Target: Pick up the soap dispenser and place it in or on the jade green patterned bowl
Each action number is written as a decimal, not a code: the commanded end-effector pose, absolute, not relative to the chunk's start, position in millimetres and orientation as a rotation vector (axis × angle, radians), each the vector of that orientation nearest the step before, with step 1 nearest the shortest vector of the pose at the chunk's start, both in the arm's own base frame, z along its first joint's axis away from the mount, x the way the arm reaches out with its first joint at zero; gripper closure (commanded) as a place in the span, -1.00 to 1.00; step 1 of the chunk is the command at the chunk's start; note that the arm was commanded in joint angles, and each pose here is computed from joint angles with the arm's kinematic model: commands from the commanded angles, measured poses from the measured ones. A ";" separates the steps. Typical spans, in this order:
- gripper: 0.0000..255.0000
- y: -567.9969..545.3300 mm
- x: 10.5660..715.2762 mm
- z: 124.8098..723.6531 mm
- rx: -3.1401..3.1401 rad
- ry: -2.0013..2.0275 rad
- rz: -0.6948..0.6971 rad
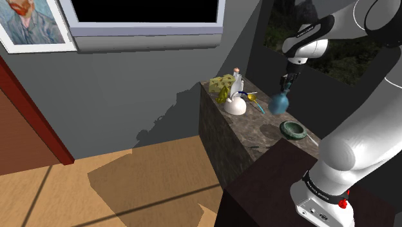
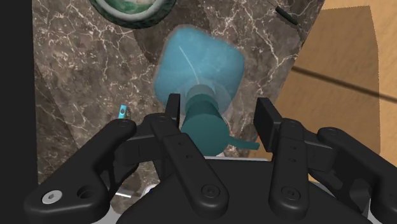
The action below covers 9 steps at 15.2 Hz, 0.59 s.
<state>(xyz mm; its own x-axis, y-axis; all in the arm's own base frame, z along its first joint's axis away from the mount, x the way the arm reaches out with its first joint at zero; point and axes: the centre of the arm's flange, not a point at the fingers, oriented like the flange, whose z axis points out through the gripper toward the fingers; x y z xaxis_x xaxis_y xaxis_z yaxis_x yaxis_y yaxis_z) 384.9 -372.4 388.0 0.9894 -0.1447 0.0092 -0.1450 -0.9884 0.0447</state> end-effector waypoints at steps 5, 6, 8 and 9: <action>1.00 -428.8 333.3 409.7 3.088 -0.222 0.009; 1.00 -438.1 324.4 412.9 3.088 -0.222 0.009; 1.00 -456.5 306.7 419.4 3.088 -0.222 0.009; 1.00 -465.7 297.8 422.7 3.088 -0.222 0.009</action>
